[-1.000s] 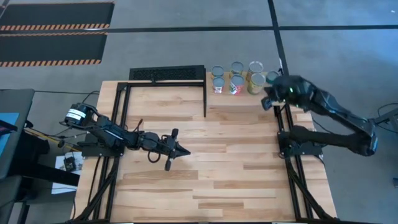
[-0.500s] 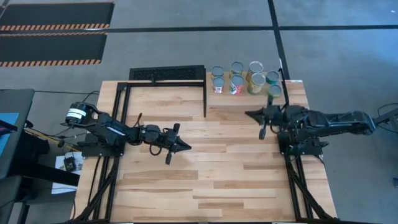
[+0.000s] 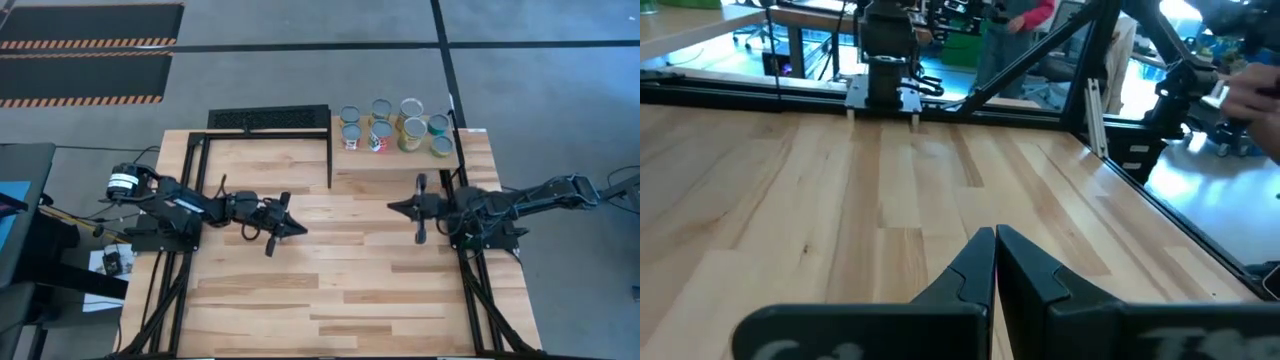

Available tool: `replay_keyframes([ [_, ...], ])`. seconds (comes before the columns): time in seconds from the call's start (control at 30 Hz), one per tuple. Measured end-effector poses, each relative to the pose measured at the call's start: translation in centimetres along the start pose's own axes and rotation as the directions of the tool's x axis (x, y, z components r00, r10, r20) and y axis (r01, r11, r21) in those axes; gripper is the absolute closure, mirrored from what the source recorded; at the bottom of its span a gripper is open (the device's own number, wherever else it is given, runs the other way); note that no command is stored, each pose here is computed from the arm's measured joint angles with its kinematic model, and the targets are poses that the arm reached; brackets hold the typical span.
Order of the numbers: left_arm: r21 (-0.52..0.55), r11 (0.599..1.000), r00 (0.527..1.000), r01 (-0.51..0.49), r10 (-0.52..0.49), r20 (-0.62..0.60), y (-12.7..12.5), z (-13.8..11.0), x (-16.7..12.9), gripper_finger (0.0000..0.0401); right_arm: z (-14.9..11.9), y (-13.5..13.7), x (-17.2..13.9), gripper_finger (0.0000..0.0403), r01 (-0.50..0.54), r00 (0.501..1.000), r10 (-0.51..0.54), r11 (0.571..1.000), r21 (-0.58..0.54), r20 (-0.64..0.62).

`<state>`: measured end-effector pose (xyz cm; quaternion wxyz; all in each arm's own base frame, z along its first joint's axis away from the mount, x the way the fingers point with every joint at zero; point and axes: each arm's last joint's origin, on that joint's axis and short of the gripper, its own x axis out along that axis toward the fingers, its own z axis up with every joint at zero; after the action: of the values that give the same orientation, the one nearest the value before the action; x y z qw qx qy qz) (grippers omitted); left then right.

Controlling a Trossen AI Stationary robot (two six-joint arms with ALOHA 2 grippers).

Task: Pick and place cans onto a shelf
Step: Return to Home Position

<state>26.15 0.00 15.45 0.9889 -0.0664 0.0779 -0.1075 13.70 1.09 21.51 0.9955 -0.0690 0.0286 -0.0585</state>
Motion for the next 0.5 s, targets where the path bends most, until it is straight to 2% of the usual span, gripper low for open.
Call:
replay_keyframes([
  [0.23, -0.003, 1.0, 1.0, -0.001, 0.001, 0.004, 1.5, 0.2, -0.4, 0.0399, -0.2, -0.4, -0.7, 0.04, -0.056, 0.997, 0.055, 0.998, 0.014, 0.06],
  [0.5, 0.007, 0.999, 0.999, -0.041, 0.041, 0.014, 3.0, 0.4, -1.0, 0.0399, -2.5, -0.5, -1.1, 0.04, -0.079, 0.995, 0.075, 0.995, 0.06, 0.066],
])
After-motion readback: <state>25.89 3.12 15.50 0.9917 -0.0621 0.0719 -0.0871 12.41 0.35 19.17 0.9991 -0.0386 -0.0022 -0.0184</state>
